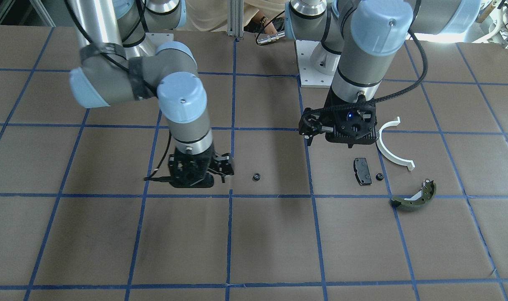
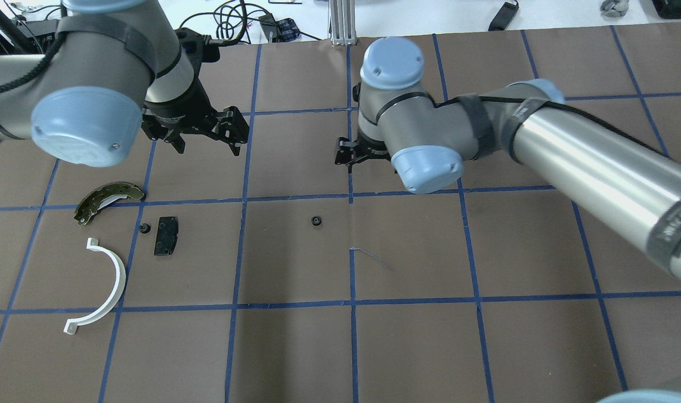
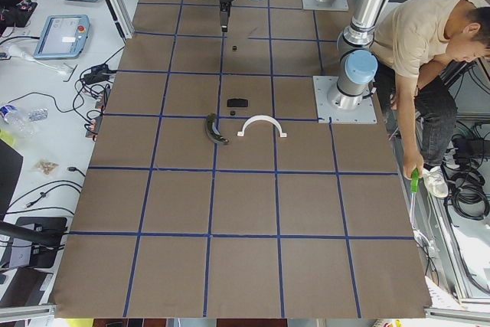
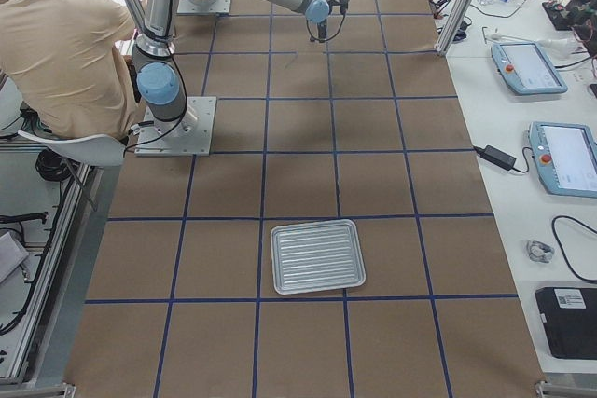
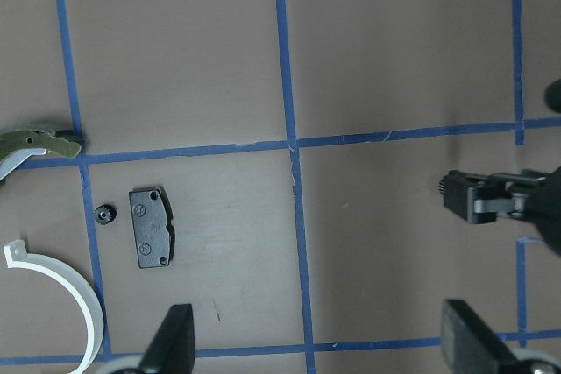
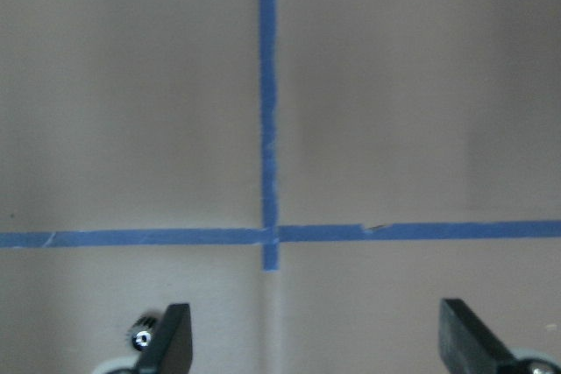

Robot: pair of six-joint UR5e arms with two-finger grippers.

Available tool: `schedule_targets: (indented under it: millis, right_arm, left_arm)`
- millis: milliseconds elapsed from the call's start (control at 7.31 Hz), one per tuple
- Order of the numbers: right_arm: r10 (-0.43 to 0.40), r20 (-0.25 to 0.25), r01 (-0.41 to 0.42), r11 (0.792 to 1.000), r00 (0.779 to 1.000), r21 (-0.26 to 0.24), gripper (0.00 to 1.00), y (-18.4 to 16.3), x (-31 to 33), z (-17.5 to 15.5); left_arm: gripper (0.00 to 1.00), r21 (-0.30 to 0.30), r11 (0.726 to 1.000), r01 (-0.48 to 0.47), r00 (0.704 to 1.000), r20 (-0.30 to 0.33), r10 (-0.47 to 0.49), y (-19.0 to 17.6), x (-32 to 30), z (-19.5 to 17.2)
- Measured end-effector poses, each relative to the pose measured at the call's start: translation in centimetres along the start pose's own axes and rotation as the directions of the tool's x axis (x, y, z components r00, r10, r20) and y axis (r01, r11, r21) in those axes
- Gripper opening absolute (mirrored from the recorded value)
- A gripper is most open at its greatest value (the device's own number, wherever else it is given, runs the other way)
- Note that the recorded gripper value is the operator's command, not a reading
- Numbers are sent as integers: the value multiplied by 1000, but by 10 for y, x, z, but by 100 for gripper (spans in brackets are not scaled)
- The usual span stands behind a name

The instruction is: Place bearing gear from tray to pile

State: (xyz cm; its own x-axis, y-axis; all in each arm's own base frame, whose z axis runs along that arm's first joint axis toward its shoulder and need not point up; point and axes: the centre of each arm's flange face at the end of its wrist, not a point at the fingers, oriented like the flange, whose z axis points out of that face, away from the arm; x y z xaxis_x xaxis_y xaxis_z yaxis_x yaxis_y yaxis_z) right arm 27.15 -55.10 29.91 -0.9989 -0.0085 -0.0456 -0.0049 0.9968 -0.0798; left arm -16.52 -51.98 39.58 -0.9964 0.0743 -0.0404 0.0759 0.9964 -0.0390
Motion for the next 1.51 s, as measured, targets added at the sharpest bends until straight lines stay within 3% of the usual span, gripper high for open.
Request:
schedule_targets:
  millis: [274, 548, 684, 1095, 1506]
  right_arm:
    - [-34, -49, 34, 999, 998, 6, 100, -5, 90, -79]
    - [-34, -60, 29, 996, 998, -87, 100, 14, 120, -122]
    - [-38, -58, 33, 995, 998, -90, 100, 15, 123, -145]
    - [-52, -48, 51, 998, 998, -30, 100, 9, 121, -216]
    - [-71, -57, 71, 997, 996, -10, 100, 10, 123, -231]
  left_arm:
    - [100, -41, 999, -27, 1000, 1, 27, -6, 46, 54]
    - [100, -47, 999, -18, 1000, 2, 18, -10, 93, 102]
    - [100, -61, 998, -15, 1000, 5, 15, -8, 112, 122]
    - [98, -122, 992, -23, 1000, 18, 26, -7, 140, 179]
    - [98, -108, 993, -45, 999, 17, 47, 7, 154, 215]
